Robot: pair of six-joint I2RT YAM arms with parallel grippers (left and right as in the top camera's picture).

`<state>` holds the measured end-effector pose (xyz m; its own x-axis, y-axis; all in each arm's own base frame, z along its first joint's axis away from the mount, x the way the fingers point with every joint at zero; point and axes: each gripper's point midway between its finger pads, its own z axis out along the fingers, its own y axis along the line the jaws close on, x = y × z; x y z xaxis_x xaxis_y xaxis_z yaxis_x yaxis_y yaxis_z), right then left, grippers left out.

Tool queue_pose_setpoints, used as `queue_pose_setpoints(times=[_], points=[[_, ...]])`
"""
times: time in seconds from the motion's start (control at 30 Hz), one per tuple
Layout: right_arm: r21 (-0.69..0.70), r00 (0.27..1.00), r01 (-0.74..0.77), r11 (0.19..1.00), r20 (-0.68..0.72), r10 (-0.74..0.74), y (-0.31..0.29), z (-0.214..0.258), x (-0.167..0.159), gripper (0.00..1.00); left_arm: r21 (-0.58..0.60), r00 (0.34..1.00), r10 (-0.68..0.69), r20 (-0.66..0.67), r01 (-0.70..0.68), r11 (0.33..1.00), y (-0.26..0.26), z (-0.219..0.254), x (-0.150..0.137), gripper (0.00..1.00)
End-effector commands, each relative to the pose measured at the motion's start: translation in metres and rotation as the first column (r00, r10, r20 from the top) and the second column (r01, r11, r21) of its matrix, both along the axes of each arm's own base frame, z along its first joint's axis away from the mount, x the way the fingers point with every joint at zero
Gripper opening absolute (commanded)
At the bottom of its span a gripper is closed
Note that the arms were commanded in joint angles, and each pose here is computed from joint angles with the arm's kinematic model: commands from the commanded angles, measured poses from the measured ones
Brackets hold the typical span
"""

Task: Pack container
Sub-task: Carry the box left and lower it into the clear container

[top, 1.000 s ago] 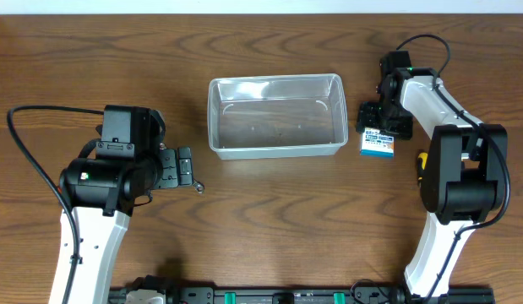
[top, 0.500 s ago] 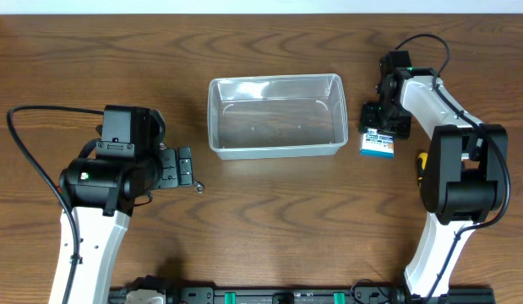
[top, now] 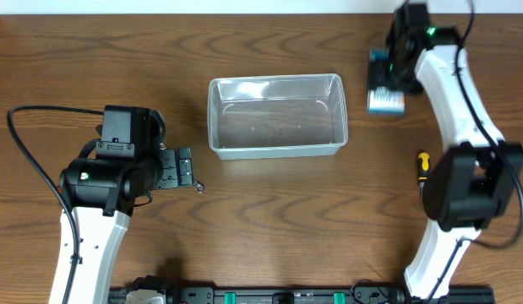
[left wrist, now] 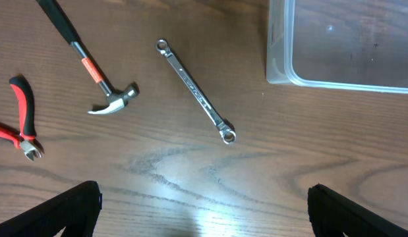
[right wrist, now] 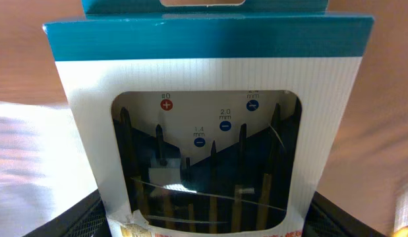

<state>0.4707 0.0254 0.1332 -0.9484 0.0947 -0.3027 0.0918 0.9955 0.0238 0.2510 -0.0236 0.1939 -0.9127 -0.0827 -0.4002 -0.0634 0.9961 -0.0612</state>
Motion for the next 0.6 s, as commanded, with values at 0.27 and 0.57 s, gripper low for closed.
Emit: queue_pose_setpoints(times=[0.27, 0.57], points=[[-0.199, 0.374, -0.903, 0.381, 0.072, 0.924, 0.181, 0.078, -0.064, 0.01, 0.004, 1.0, -0.002, 0.018, 0.002, 1.0, 0.0, 0.007, 0.003, 0.98], [-0.183, 0.09, -0.98, 0.082, -0.037, 0.995, 0.22, 0.007, -0.062, 0.01, 0.005, 1.0, -0.002, 0.009, 0.002, 1.0, 0.0, 0.006, 0.001, 0.98]])
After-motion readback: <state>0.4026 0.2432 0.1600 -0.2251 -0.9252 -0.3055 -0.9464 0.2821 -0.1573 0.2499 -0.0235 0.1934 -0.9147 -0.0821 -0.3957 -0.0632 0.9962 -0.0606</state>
